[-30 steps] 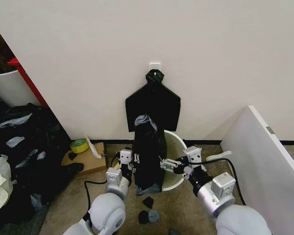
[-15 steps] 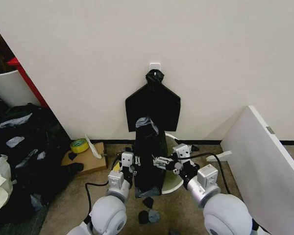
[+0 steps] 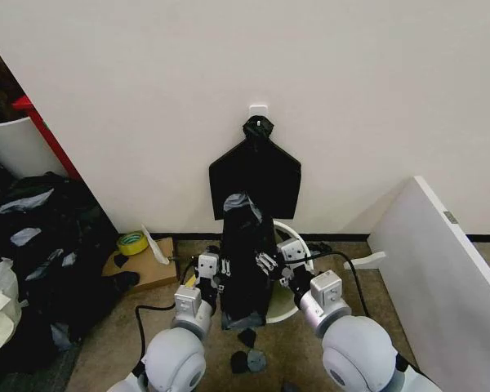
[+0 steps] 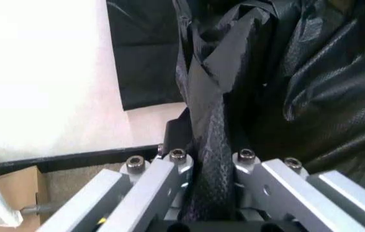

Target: Place the garbage bag over the trash bin.

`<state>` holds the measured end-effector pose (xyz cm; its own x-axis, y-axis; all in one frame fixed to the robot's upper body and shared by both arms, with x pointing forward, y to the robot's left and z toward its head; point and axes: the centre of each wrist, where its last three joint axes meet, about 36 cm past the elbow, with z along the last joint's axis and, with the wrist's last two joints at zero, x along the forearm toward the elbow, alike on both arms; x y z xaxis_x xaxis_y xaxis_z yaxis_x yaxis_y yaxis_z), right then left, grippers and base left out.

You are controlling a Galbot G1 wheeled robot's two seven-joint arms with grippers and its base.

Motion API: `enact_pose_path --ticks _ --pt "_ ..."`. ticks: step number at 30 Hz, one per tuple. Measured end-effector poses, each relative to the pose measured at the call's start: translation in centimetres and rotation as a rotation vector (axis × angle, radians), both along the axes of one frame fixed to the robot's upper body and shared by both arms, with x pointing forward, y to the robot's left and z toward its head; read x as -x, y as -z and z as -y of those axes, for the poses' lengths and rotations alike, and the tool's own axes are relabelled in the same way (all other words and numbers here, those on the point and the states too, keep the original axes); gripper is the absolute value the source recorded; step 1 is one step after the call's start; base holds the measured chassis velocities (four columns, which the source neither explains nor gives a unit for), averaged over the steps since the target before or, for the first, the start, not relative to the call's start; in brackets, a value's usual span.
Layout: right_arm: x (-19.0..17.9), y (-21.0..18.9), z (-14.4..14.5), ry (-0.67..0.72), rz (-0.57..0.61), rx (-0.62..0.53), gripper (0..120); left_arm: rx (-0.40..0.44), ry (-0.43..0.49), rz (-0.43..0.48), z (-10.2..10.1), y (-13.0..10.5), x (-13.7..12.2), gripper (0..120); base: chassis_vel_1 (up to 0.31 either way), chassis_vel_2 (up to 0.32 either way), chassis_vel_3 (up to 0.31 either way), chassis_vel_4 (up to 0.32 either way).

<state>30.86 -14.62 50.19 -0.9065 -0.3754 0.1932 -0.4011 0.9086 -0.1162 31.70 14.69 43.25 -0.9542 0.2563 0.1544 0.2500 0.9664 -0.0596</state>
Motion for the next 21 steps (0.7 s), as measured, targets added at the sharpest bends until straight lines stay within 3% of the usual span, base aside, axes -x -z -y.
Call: enact_pose_path --ticks 11,21 --pt "-0.5 0.0 0.3 0.026 -0.08 -0.04 0 -0.005 -0.003 0.019 -0.2 -0.1 0.4 4 0.0 0.0 0.0 0.0" --pt "0.1 -1.0 0.9 0.038 -0.07 -0.095 0 -0.006 0.0 0.035 -0.7 -0.1 0.6 4 0.0 0.0 0.0 0.0"
